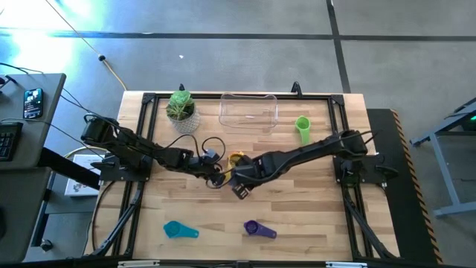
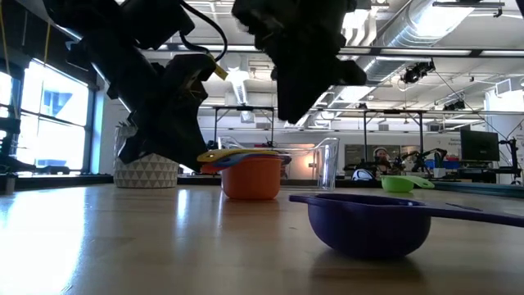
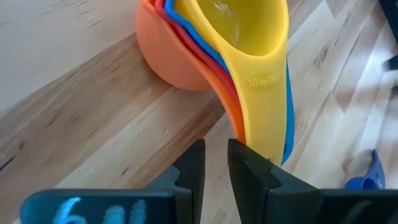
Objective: Nest measuring cups in basket
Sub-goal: Stack the yellow measuring cup on top of the blue measuring cup
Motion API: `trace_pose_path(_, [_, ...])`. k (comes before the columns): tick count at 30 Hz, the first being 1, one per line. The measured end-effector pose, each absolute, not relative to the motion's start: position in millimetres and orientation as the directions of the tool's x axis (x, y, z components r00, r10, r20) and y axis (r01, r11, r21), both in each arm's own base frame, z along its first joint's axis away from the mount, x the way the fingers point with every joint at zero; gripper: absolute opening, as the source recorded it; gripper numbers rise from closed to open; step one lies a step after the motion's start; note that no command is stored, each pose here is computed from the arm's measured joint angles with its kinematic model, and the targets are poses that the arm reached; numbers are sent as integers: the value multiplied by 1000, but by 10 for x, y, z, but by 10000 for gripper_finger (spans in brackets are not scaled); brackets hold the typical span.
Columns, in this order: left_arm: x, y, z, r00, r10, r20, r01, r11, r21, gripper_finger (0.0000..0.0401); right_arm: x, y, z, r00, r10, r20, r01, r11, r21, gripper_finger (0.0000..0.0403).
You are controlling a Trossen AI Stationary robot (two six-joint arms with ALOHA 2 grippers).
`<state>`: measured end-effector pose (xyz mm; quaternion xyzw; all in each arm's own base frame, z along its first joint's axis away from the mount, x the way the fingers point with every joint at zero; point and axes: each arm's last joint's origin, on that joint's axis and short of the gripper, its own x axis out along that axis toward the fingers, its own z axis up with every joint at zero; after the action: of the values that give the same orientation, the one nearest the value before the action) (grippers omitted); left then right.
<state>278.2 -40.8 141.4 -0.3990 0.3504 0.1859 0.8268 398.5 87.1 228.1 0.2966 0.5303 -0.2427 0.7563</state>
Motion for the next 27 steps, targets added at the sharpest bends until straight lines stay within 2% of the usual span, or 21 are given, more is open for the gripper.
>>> trace_pose_path(4, [2782,-407,1413,685,27,-728,-573,637,-516,60,4039,910,2220,334,-11,-942,682,693,234,58])
trace_pose_path(11, [2781,-417,1412,682,-6,-732,-542,668,-510,60,4117,960,2456,509,64,-859,604,684,409,58])
trace_pose_path(27, [2780,-420,1412,680,-19,-733,-524,686,-505,60,3307,670,3356,492,-248,-835,693,691,204,58])
